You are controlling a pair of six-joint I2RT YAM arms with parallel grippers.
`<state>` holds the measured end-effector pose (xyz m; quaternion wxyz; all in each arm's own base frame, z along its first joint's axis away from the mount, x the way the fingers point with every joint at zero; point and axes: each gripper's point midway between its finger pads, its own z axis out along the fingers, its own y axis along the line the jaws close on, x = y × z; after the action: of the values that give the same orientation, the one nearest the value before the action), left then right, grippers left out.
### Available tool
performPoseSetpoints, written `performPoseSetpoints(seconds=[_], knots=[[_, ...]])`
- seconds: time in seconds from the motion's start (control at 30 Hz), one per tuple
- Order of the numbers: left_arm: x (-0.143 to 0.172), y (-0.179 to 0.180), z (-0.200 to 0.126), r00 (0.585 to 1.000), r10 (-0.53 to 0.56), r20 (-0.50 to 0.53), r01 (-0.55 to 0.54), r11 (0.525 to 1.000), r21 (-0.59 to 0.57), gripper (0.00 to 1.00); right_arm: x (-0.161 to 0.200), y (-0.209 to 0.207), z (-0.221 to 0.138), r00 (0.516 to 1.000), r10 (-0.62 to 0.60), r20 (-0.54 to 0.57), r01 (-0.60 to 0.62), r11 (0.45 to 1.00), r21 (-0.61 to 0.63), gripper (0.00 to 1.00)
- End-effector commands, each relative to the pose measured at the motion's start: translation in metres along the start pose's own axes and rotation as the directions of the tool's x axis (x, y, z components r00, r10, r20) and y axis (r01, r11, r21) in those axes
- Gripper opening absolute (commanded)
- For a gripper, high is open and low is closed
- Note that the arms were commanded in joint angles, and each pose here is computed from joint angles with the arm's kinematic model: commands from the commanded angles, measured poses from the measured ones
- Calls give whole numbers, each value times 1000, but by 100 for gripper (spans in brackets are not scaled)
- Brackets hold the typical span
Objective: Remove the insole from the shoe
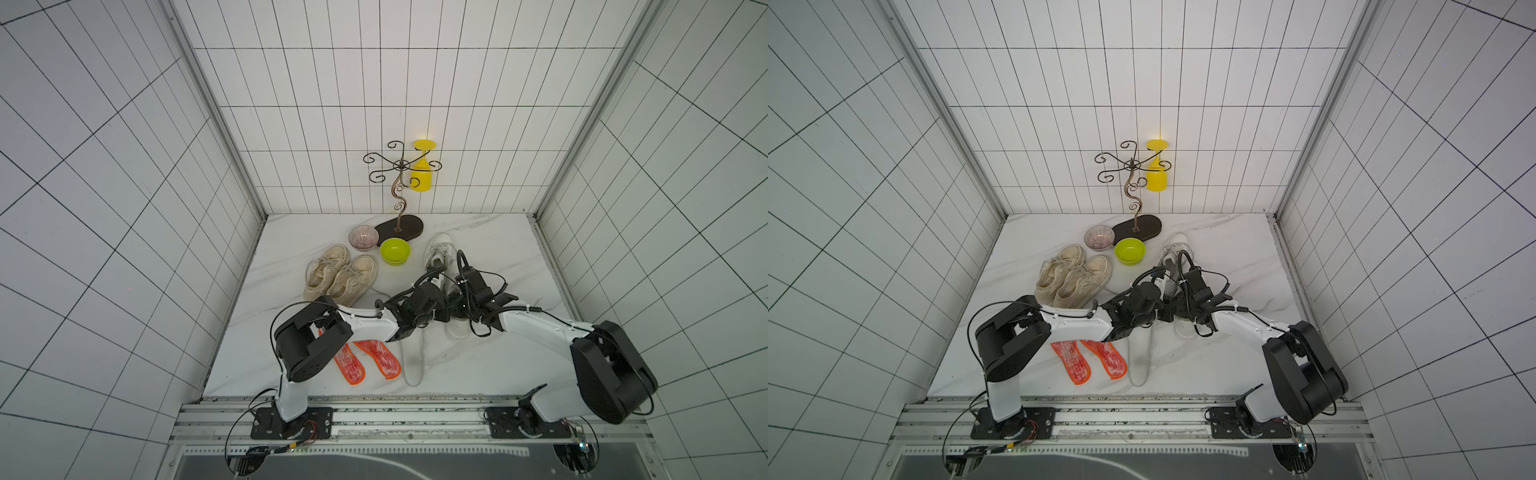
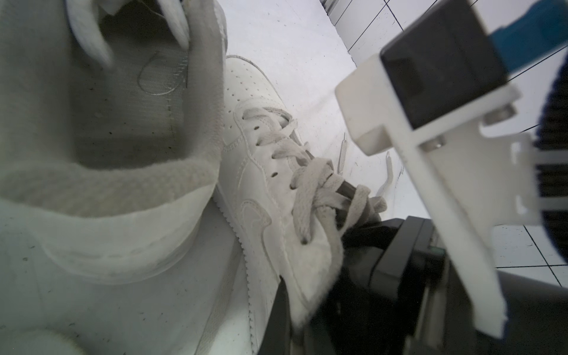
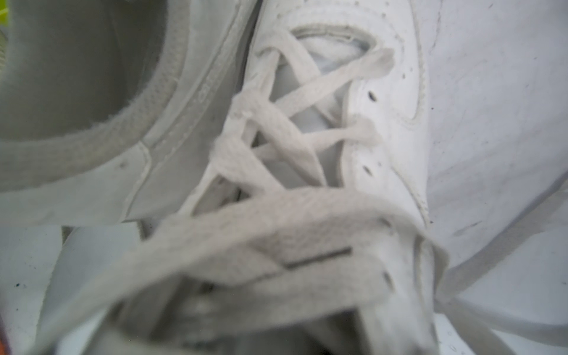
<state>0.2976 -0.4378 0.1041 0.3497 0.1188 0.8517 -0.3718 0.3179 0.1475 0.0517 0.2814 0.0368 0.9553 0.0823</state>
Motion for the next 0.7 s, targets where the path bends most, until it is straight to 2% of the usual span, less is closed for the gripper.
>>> performPoseSetpoints(seconds=[0.0,0.17,0.37,0.67], knots=[[-2,-54,-24,1000,18,-16,-15,983,181,0,46,-55,17,993,13,-115,11,978,207,13],[-1,-46,-23,1000,19,-11,-17,990,143,0,23,-49,-5,999,33,-9,-31,985,170,2],[0,-19,-20,1000,23,-7,-23,1000,6,0,-9,-23,-46,988,66,137,-64,998,-20,0],[3,7,-16,999,37,-12,-38,991,-126,0,-18,9,-74,981,101,164,-56,965,-256,0]])
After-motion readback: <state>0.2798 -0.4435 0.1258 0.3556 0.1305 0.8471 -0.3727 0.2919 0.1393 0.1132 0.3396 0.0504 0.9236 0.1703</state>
